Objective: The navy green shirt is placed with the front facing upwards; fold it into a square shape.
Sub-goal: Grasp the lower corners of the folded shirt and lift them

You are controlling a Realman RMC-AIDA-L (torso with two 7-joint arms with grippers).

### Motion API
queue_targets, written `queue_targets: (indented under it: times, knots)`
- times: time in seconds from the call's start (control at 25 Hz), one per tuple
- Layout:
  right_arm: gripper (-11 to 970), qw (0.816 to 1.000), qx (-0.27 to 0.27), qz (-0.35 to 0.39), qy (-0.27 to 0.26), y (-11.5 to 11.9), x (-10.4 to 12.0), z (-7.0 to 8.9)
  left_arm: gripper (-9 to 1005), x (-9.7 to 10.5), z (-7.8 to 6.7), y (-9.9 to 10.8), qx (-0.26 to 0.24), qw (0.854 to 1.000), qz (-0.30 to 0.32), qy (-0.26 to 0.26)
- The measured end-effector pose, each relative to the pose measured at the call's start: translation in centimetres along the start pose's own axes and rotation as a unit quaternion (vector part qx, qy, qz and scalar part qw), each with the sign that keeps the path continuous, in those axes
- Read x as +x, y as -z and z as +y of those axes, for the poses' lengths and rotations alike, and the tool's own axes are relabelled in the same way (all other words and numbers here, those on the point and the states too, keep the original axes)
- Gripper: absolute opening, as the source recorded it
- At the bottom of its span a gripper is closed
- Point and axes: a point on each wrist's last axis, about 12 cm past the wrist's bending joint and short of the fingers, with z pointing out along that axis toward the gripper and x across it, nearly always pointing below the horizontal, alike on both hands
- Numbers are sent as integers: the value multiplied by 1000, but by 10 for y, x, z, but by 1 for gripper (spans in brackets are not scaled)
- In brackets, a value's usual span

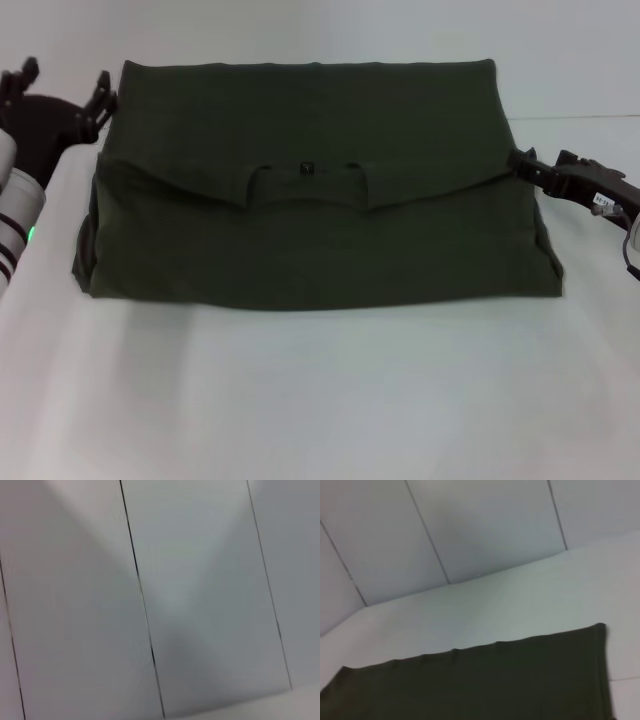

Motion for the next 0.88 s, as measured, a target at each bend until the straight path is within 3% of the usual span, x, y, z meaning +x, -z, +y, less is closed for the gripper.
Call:
queue_targets:
  times: [0.24,0.52,0.64,0.88]
  knots:
    - [924,1000,-8,-23,-2,8,3,-1,859,-1,-12,6,5,998,-27,-55]
    - [923,998,-50,-37,-4,21,8,3,854,4,-17,5,-6,1000,-4,-9]
    - [923,997,-69,-33,4,25,11,5,850,3,-8,0,7,999,8,39]
    - [923,994,-105,-28,15,33,17,10,842,-7,20,-14,92,986,52,128]
